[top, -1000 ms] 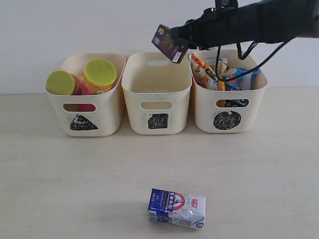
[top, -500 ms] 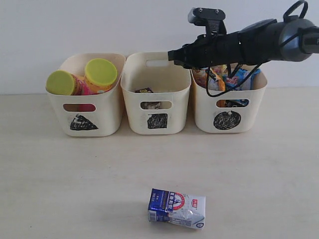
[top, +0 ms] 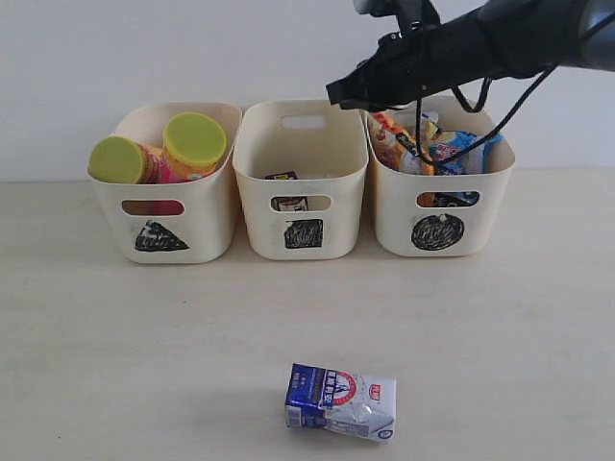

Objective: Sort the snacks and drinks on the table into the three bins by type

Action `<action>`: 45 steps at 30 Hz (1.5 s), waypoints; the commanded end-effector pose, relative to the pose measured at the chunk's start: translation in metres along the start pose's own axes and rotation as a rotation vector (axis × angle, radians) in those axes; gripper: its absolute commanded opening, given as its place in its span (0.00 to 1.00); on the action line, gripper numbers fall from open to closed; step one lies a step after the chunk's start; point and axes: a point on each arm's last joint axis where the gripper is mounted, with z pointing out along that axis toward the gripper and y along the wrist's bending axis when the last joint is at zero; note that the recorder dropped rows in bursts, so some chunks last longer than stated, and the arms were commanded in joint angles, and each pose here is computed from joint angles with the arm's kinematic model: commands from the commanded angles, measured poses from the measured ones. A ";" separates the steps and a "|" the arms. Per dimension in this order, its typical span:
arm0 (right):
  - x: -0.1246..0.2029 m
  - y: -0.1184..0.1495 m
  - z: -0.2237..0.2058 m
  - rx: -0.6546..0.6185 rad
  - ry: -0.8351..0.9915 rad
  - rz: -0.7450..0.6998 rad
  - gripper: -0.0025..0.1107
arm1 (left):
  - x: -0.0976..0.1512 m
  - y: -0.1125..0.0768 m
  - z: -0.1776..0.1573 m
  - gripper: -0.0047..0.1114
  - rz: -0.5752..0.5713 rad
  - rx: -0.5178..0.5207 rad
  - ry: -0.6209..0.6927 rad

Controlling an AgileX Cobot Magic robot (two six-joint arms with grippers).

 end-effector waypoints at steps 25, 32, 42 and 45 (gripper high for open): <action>0.061 0.006 -0.232 0.612 -0.363 0.361 0.02 | 0.001 0.000 0.000 0.07 0.008 0.001 0.001; 0.137 0.075 -0.294 0.608 -0.432 0.331 0.02 | 0.001 0.000 0.000 0.07 0.008 0.001 0.001; 0.196 0.140 -0.346 0.533 -0.571 0.250 0.02 | 0.001 0.000 0.000 0.07 0.008 0.001 0.001; 0.201 0.147 -0.351 0.514 -0.572 0.240 0.02 | 0.001 0.000 0.000 0.07 0.008 0.001 0.001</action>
